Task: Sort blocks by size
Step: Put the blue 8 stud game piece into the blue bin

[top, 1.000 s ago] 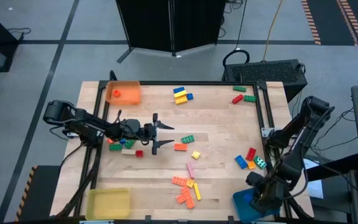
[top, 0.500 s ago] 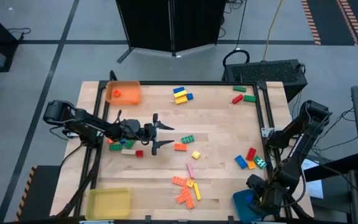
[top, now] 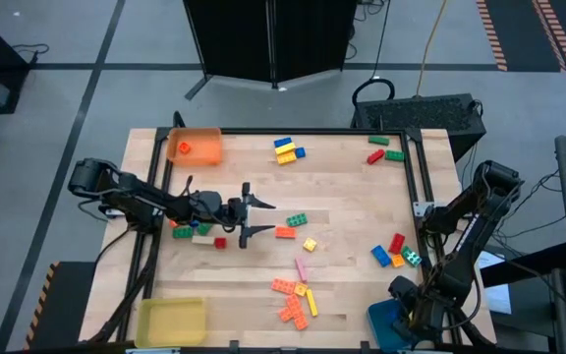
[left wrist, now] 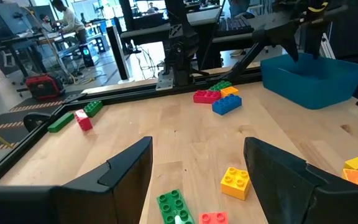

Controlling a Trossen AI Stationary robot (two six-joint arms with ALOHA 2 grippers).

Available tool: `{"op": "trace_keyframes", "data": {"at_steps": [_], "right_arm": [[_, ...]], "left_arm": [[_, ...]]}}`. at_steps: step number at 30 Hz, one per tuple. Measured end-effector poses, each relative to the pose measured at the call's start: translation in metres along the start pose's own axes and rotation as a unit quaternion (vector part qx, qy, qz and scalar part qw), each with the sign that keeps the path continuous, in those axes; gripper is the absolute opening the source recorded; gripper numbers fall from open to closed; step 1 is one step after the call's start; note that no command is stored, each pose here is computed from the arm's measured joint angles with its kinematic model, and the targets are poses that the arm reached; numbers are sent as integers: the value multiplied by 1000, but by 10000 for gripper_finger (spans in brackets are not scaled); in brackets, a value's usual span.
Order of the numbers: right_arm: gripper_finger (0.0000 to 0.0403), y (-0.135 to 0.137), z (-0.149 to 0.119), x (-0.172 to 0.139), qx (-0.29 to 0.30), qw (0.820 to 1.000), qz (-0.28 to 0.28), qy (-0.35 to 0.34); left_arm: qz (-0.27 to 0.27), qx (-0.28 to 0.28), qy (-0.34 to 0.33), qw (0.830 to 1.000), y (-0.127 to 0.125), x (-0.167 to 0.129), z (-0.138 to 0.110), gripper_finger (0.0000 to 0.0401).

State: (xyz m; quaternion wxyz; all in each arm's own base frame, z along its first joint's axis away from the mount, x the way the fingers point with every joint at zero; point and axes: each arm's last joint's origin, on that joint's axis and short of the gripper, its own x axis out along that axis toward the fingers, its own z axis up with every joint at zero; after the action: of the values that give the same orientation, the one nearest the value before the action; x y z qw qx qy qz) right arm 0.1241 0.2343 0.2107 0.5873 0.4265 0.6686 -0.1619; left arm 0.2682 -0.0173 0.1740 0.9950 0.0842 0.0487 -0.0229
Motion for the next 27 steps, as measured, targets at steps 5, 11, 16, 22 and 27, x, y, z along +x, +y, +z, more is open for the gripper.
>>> {"op": "trace_keyframes", "data": {"at_steps": [5,11,16,22,27], "right_arm": [[184,0,-1,-1,-4,1000,-2,8],[184,-1,-2,-13,-8,1000,21,18],[179,-7,3,-31,-30,997,55,-39],[173,-26,17,-43,-13,994,-10,-112],[173,-38,30,-47,5,981,-70,-182]], "left_arm": [[0,0,0,1000,0,0,0,254],[4,13,-1,1000,1,0,0,254],[8,17,-3,1000,2,0,1,254],[21,15,0,1000,8,0,-1,254],[28,14,1,1000,12,0,-1,254]]}}
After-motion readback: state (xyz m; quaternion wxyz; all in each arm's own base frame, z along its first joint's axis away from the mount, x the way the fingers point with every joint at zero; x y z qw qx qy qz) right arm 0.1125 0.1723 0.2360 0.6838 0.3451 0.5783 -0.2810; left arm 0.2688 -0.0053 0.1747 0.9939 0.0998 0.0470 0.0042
